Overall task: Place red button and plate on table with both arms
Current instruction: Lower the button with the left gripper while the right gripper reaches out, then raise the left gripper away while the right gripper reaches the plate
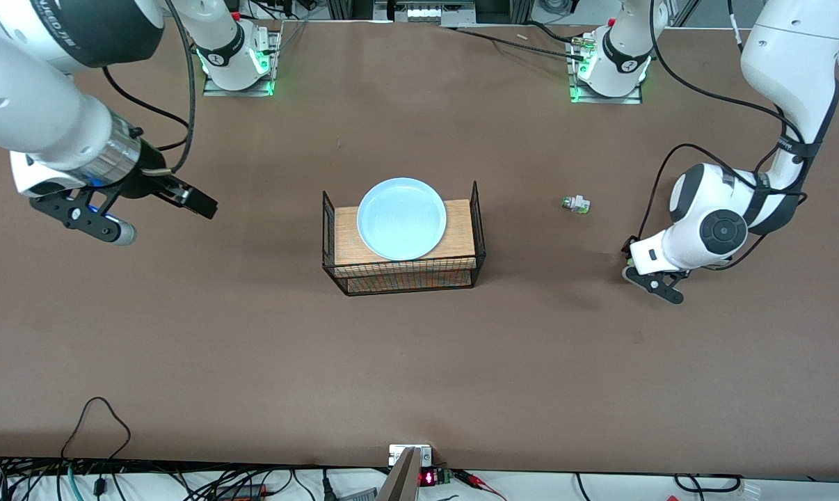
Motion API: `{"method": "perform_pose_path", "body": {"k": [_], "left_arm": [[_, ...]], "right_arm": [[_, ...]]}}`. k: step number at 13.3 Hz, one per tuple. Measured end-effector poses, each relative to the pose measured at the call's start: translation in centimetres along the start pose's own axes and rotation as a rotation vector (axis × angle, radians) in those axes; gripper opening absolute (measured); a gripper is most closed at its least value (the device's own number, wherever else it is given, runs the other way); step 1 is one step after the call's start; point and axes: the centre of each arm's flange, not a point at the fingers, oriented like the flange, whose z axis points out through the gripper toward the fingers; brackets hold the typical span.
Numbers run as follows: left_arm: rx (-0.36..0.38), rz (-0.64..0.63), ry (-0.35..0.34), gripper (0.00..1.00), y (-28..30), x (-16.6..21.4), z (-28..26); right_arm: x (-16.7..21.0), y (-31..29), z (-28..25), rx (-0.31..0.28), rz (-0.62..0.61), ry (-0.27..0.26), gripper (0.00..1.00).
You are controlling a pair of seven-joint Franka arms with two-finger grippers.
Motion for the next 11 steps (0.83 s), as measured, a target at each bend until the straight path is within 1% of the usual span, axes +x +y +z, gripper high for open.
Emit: {"method": "perform_pose_path", "body": {"k": [1,3,4,5,7,8,9,11], "left_arm": [[0.012,-0.038,-0.020,0.99,-0.1,0.2,-2.5],[0.036,-0.136,-0.056,1.00,0.6,0.5,-9.2],[0.031,-0.187,-0.070,1.00,1.2,0.5,-12.7],[0.009,-0.239,-0.081,1.00,1.7,0.3,-15.9],[-0.034,-0.314,-0.068,1.00,1.4,-0.1,-21.2],[-0.037,-0.331,-0.054,1.00,0.8,-0.4,-23.7],[-0.036,-0.344,-0.040,1.00,0.3,-0.8,-26.1],[-0.038,-0.366,-0.004,1.00,-0.5,-1.7,-30.2]], "right_arm": [[-0.2,-1.0,0.7,0.004,0.026,0.003,1.00],[-1.3,-3.8,2.7,0.008,0.079,-0.003,1.00],[-2.4,-5.9,3.9,0.018,0.112,0.003,1.00],[-4.0,-8.2,5.2,0.031,0.150,0.014,1.00],[-7.4,-12.0,7.0,0.073,0.240,0.037,1.00],[-8.6,-13.2,7.5,0.097,0.291,0.046,1.00],[-9.2,-13.7,7.8,0.117,0.331,0.051,1.00],[-9.7,-13.9,8.0,0.123,0.364,0.050,1.00]]}}
